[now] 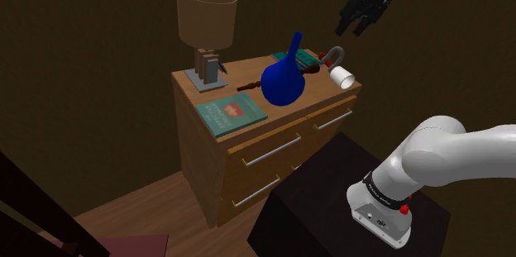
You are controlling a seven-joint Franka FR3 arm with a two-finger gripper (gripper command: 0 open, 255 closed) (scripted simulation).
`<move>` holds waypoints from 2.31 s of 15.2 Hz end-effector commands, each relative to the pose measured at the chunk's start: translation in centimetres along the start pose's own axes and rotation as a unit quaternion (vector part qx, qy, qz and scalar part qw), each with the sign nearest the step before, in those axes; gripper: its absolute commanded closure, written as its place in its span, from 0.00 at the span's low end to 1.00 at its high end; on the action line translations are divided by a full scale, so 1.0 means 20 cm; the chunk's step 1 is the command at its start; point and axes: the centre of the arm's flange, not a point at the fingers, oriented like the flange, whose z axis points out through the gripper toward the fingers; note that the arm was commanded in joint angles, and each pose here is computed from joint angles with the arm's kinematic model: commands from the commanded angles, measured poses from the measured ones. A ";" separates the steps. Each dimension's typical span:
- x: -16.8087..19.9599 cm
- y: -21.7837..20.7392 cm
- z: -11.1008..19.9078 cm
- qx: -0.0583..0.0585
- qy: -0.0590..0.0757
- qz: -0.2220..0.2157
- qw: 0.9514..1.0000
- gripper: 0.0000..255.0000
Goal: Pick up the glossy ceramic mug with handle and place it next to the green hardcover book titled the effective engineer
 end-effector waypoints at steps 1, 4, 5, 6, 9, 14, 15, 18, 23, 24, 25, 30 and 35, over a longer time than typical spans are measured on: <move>0.00 0.00 0.00 0.000 0.000 0.000 1.000 0.00; 0.04 0.21 0.06 0.016 0.005 0.020 1.000 0.00; 0.05 0.27 0.09 0.021 0.006 0.027 0.999 0.00; 0.06 0.34 0.11 0.026 0.008 0.033 0.999 0.00; 0.08 0.55 0.18 0.042 0.013 0.053 0.998 0.00; 0.11 0.89 0.32 0.067 0.021 0.086 0.994 0.00; 0.11 0.95 0.35 0.073 0.022 0.093 0.993 0.00; 0.11 1.15 0.44 0.088 0.027 0.113 0.989 0.00; 0.10 1.47 0.61 0.114 0.035 0.146 0.982 0.00; 0.09 1.54 0.64 0.119 0.036 0.152 0.981 0.00; 0.09 1.60 0.68 0.124 0.038 0.159 0.979 0.00; 0.05 1.91 0.87 0.149 0.046 0.191 0.969 0.00; 0.00 2.21 1.08 0.174 0.053 0.223 0.958 0.00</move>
